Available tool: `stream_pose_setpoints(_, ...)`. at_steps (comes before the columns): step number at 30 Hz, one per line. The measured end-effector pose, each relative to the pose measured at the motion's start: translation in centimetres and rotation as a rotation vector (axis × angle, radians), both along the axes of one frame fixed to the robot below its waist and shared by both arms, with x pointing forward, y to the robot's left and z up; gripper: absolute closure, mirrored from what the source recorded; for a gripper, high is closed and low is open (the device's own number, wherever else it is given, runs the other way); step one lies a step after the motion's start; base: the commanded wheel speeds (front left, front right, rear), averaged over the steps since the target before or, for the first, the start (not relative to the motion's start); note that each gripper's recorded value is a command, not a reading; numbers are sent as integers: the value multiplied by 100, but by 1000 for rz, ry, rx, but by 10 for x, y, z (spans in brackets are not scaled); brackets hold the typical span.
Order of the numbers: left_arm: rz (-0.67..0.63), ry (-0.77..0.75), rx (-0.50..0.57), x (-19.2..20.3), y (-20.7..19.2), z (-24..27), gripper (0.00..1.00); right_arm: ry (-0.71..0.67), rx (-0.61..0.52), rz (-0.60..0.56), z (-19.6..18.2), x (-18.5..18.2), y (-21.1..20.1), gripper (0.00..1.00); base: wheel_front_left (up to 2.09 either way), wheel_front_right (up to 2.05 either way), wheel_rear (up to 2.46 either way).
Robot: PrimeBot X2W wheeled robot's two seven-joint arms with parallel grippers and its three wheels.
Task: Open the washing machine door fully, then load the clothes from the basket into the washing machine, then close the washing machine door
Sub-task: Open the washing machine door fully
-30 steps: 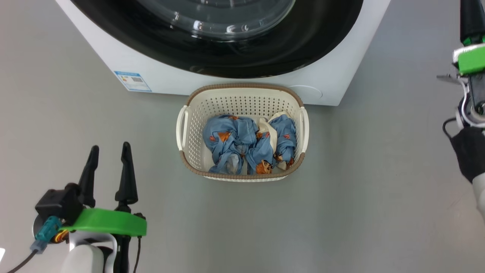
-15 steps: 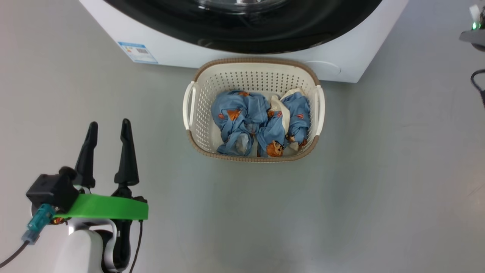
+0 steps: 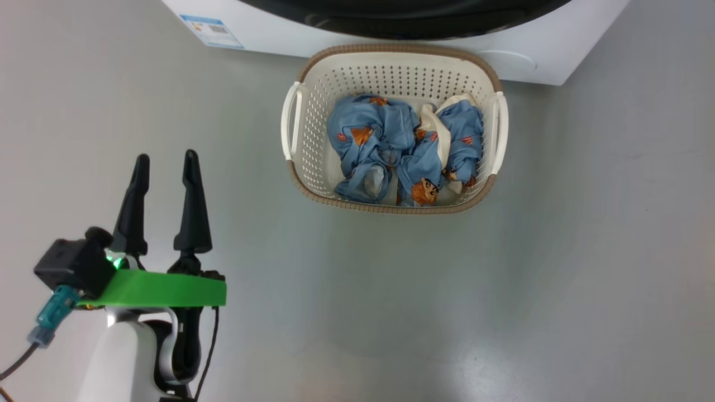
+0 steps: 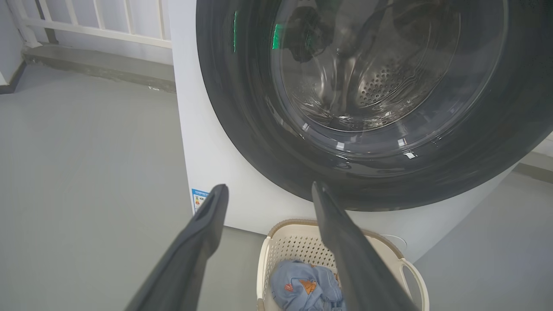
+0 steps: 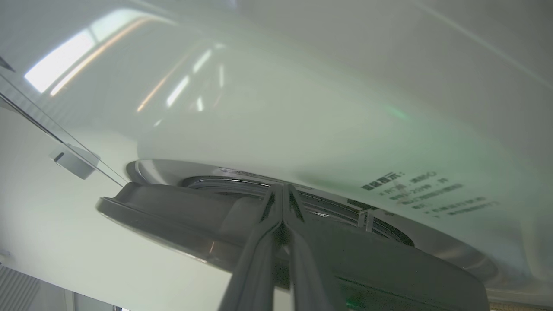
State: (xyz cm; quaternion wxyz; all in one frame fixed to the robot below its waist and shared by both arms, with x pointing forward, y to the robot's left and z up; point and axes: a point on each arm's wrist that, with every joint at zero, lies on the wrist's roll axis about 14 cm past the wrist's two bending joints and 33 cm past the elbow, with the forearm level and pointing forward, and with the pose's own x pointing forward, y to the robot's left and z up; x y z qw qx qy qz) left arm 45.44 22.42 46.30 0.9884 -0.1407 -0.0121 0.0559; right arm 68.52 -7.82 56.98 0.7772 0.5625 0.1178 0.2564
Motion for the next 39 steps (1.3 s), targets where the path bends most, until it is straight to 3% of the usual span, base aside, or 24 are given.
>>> stream_pose_setpoints(13, 22, 18, 21, -3, 5, -3, 0, 39, 3, 122, -8, 10, 29, 100, 0, 0, 0)
stream_pose_setpoints(21, 21, -16, 25, -7, 4, 12, 0, 56, -72, 185, -6, -4, 37, 100, 0, 0, 0)
stream_pose_setpoints(39, 44, -59, 44, -63, 7, 41, 0, 115, -154, 373, -16, -118, 69, 100, 0, 0, 0)
